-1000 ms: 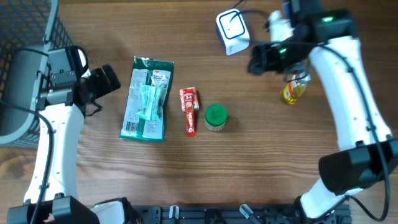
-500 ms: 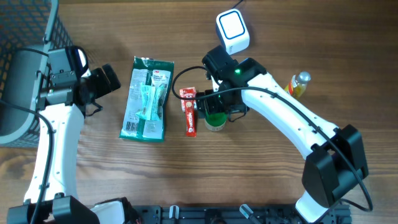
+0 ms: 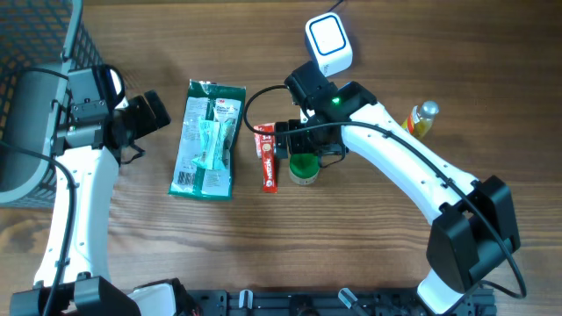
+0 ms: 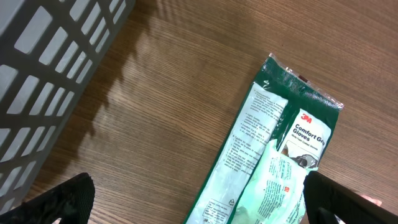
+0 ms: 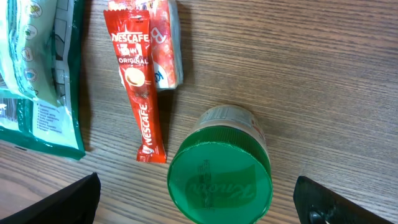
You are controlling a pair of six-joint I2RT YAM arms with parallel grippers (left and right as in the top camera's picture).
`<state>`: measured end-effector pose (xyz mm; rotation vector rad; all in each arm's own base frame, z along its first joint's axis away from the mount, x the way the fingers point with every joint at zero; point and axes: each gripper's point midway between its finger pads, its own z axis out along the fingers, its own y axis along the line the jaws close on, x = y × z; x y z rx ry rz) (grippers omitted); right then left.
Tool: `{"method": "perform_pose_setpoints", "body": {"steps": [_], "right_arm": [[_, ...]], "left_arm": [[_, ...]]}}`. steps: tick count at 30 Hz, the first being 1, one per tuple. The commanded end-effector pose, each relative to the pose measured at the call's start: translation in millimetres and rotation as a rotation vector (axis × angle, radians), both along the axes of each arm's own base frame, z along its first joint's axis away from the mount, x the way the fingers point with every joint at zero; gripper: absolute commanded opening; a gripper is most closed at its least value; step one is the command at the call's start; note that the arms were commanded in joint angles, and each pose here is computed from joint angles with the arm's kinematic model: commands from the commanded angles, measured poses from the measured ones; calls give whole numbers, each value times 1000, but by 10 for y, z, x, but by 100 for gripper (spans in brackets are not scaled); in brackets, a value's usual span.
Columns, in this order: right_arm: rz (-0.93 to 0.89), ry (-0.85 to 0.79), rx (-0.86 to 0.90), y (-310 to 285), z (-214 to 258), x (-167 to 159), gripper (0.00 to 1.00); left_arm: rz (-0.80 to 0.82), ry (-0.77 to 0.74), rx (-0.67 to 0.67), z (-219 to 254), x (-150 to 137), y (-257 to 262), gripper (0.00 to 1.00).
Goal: Scan the item barcode
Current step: 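Move the right gripper over the green-lidded jar, then lower the right gripper around the jar lid and close it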
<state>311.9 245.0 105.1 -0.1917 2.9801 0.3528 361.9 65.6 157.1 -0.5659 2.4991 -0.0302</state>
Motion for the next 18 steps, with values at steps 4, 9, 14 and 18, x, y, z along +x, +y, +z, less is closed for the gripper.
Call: {"method": "perform_pose_setpoints", "body": {"steps": [4,9,14,18], "right_arm": [[-15,-5,-9,-20,-16,14,100],[-12,-13,5,10,-6,35,100],[-9,-13,4,8,-7,32,94],[-10,-13,4,9,-6,33,93]], "left_arm": [[-5,-4,10,20,6,19,100],[-5,-4,10,20,6,19,100],[-5,-4,10,20,6,19,100],[-5,-4,10,20,6,19,100]]}}
